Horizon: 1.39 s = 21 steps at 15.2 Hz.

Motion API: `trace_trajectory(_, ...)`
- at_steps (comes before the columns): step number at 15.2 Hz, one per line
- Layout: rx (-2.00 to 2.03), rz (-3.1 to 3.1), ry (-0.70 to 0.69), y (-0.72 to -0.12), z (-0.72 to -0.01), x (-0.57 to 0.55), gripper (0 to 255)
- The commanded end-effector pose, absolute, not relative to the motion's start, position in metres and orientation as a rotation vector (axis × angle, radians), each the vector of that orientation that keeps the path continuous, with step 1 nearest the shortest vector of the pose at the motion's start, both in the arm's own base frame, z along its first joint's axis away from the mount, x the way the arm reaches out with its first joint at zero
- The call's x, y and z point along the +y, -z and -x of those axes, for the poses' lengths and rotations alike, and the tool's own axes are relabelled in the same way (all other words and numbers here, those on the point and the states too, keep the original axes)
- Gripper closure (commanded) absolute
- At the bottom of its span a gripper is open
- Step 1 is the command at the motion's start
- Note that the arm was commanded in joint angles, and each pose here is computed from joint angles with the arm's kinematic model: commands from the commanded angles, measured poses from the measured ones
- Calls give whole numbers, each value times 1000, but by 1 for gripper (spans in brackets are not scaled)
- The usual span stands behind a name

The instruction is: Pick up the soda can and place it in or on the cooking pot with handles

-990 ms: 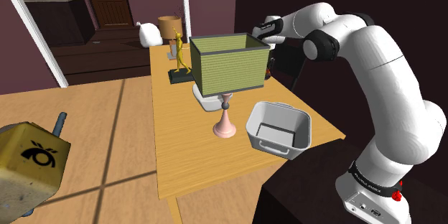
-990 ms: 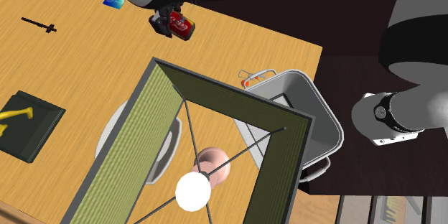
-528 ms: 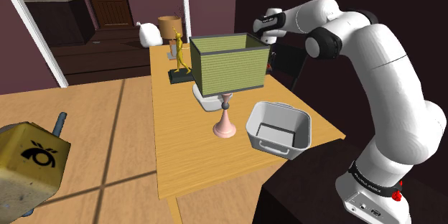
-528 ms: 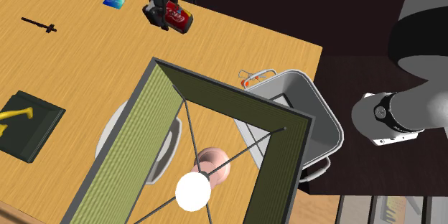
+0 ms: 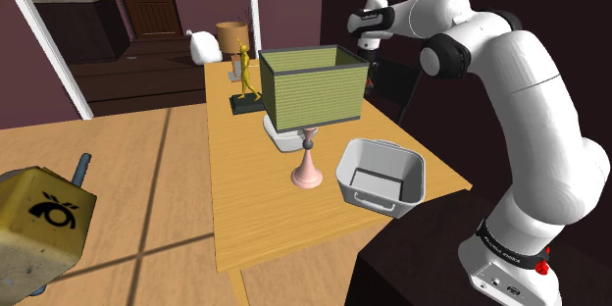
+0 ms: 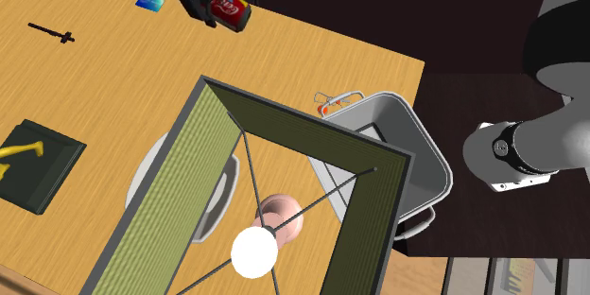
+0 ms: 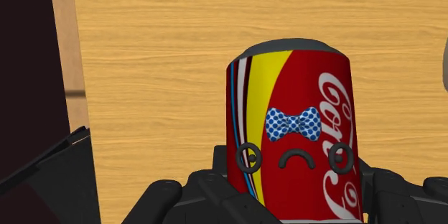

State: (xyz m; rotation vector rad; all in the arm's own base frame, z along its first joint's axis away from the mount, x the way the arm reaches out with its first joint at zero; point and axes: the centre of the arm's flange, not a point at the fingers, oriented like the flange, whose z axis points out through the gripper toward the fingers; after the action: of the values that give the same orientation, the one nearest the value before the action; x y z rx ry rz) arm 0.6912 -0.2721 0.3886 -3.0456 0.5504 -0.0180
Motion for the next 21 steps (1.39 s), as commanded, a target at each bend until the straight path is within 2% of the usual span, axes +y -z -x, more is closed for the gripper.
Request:
trace_trajectory(1, 550, 3046, 18, -394, -681, -264, 255)
trace_trajectory(21, 550, 3046, 18, -398, -483, -91, 255)
